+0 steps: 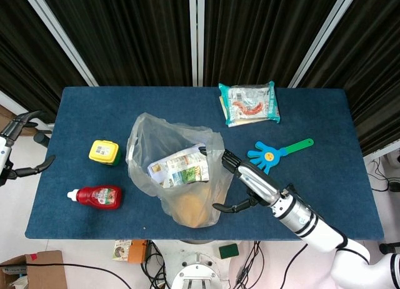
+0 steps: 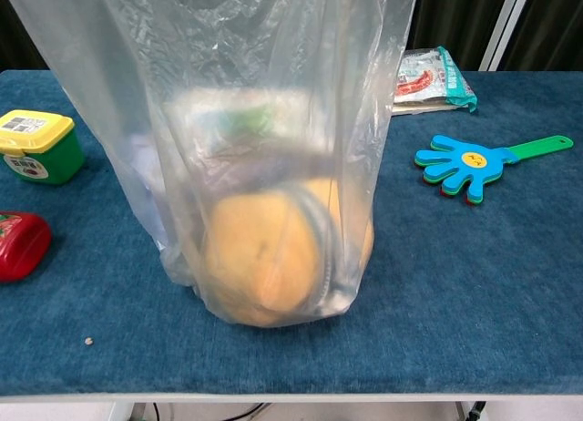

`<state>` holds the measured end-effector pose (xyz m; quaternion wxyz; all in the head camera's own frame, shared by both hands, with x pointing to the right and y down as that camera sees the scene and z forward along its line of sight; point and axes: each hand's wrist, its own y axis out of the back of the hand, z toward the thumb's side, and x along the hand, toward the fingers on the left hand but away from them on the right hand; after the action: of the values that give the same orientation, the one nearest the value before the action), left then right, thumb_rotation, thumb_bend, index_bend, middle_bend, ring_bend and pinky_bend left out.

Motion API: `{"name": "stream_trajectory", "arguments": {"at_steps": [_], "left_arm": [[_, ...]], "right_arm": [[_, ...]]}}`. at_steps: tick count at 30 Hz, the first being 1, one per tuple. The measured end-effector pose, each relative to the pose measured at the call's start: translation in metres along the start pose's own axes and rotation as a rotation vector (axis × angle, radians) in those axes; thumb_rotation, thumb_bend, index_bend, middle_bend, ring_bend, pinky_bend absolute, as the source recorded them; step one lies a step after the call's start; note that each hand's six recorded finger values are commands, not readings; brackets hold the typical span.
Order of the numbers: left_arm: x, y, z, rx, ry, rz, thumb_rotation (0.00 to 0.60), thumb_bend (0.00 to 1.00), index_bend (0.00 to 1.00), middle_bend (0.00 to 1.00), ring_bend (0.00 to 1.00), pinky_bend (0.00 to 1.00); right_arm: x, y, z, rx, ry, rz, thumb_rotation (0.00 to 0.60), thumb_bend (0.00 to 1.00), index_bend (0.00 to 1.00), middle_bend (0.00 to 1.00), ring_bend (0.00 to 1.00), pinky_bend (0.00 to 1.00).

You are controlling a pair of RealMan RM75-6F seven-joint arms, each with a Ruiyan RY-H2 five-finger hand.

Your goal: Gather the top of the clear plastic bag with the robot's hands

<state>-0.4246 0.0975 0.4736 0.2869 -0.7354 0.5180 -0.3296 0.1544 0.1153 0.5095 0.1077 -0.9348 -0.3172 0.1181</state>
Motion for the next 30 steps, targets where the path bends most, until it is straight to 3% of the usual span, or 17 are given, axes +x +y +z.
{"name": "stream_trajectory", "arguments": {"at_steps": [6,17,24,30], "left_arm": [[-0.003,0.001,0.002,-0.007,-0.001,-0.001,0.6,0.24,0.13,0.18,0.13,0.26],[-0.005,0.003,-0.001,-0.007,0.006,-0.002,0.6,0.24,0.13,0.18,0.13,0.26],[-0.004,0.003,0.0,0.003,0.002,-0.003,0.6,0.24,0.13,0.18,0.13,0.26],[-0.006,0.004,-0.001,0.004,0.01,0.002,0.6,0.24,0.13,0.18,0.13,0.26]], "right_arm": [[-0.017,-0.011,0.002,-0.044,0.03,-0.004,0.6,0.22,0.0,0.03,0.0,0.0],[-0.034,-0.019,-0.01,-0.257,0.013,-0.03,0.6,0.22,0.0,0.04,0.0,0.0],[-0.048,-0.017,-0.003,-0.383,0.057,-0.031,0.6,0.22,0.0,0.07,0.0,0.0],[-0.057,-0.018,0.001,-0.405,0.075,-0.013,0.6,0.22,0.0,0.07,0.0,0.0]]}}
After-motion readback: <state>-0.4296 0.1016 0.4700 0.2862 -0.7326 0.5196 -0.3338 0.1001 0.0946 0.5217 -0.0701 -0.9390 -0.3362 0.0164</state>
